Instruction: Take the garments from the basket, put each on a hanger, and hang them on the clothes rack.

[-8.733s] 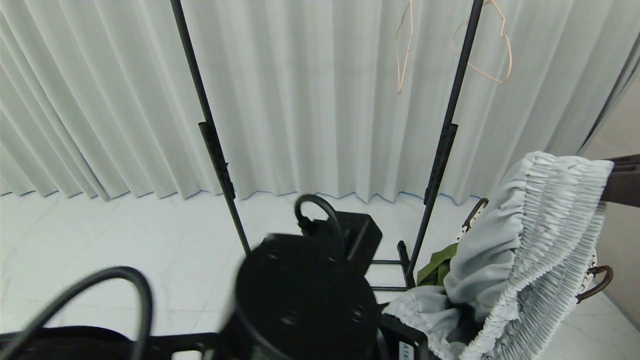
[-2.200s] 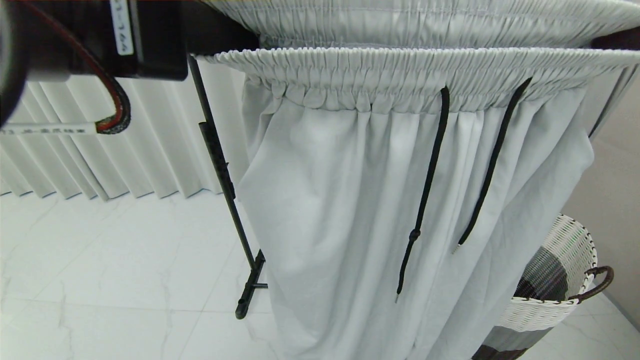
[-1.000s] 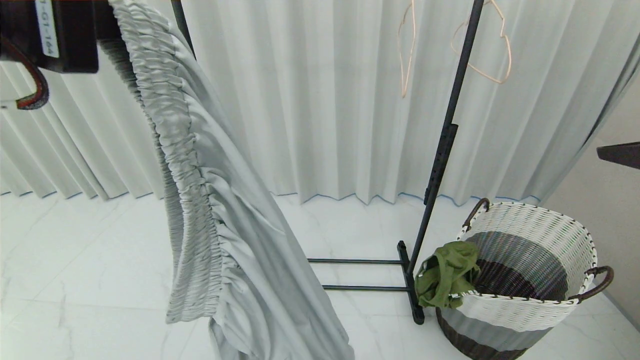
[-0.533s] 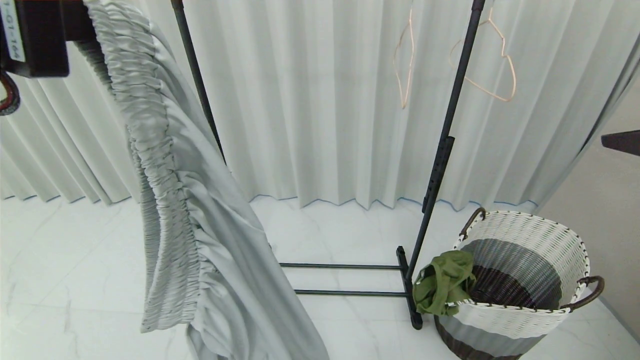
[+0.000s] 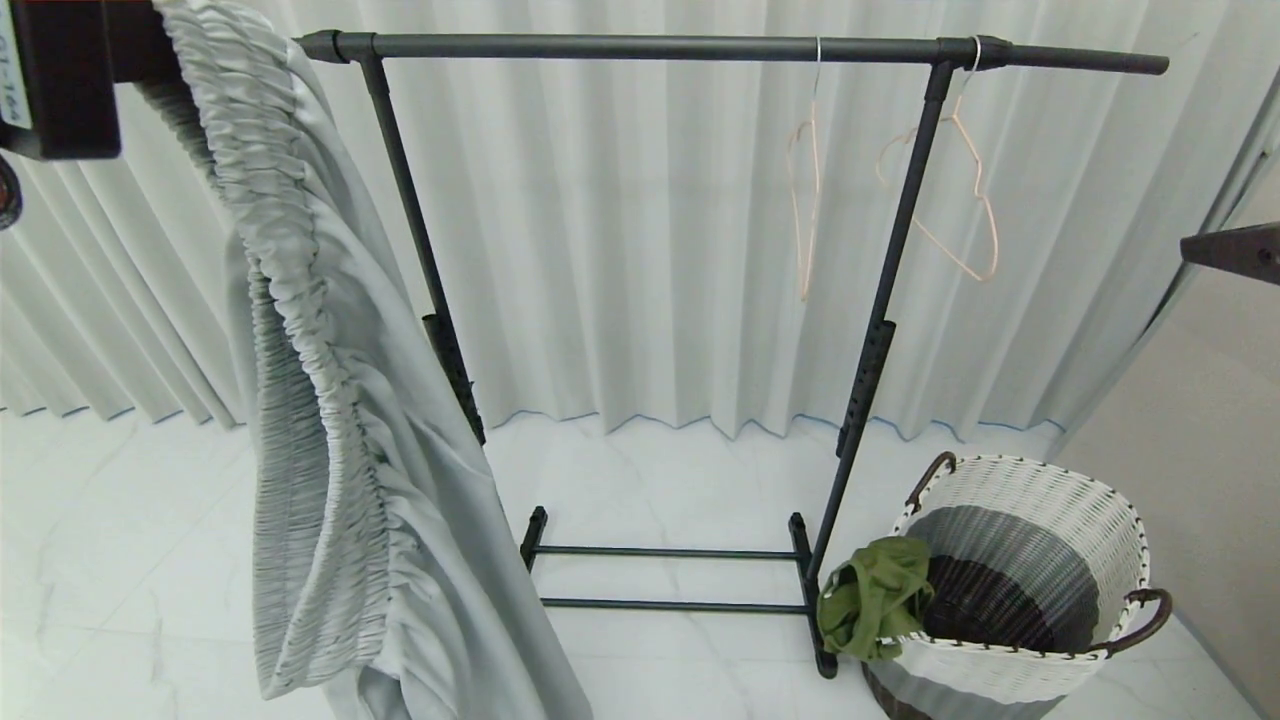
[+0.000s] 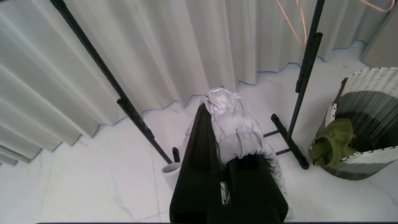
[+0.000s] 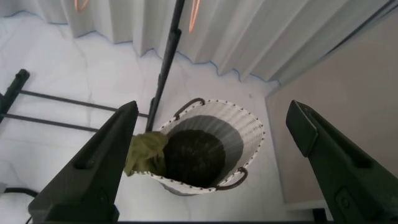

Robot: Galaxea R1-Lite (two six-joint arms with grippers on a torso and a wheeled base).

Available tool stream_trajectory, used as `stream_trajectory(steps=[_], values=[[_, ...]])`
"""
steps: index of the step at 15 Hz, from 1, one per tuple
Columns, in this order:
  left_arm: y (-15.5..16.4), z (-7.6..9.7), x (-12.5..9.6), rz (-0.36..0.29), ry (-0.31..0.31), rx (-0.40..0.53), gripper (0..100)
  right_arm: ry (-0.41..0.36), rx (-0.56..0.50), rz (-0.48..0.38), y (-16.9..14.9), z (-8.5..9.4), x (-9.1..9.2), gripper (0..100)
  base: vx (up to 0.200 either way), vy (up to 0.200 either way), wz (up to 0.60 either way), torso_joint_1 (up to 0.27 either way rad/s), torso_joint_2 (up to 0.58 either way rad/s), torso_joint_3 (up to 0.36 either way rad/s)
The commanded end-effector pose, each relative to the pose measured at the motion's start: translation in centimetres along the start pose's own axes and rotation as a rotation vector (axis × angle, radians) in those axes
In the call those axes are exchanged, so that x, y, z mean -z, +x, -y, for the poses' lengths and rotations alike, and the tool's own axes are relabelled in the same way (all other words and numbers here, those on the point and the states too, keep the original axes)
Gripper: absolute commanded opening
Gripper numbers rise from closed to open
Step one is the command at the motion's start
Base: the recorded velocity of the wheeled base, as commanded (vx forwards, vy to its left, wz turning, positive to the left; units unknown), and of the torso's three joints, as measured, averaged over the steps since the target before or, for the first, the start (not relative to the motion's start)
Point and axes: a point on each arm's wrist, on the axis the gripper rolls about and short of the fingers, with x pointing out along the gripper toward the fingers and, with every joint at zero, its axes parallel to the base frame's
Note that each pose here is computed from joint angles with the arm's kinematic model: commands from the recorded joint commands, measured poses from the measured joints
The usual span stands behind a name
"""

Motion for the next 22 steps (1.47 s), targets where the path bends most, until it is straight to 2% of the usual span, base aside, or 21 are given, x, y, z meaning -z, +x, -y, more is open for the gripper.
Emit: stream_trajectory(steps=[1,4,8,13,18,19,22], values=[[-0.1,0.0,0.0,0.001,0.0,0.0,0,-0.006,0.002,-0.015,0.7,-0.3,0.0,100,0.0,0.0,0.0,0.188,-0.47,-0.3],[-0.1,0.0,0.0,0.001,0.003,0.0,0,0.005,0.029,-0.012,1.6,-0.2,-0.1,100,0.0,0.0,0.0,0.175,-0.45,-0.279],[0.1,0.1,0.2,-0.01,0.006,0.002,0,0.0,0.035,-0.032,2.6,-0.4,0.1,100,0.0,0.0,0.0,0.037,-0.1,-0.061],[0.3,0.3,0.6,-0.023,0.016,0.004,0,-0.001,0.053,-0.055,3.5,-0.3,0.2,100,0.2,0.0,0.0,0.008,-0.01,-0.001],[0.5,0.4,0.7,-0.029,0.02,0.005,0,0.035,-0.012,-0.06,4.8,1.0,0.6,100,0.2,0.0,0.0,0.006,0.0,0.0],[0.5,0.4,0.7,-0.03,0.021,0.005,0,0.043,-0.023,-0.039,5.2,1.2,0.4,100,0.2,0.0,0.0,0.002,0.0,0.002],[0.6,0.5,0.9,-0.038,0.024,0.006,0,0.041,-0.018,-0.055,6.7,1.0,0.6,100,0.2,0.0,0.0,0.004,0.01,0.001]])
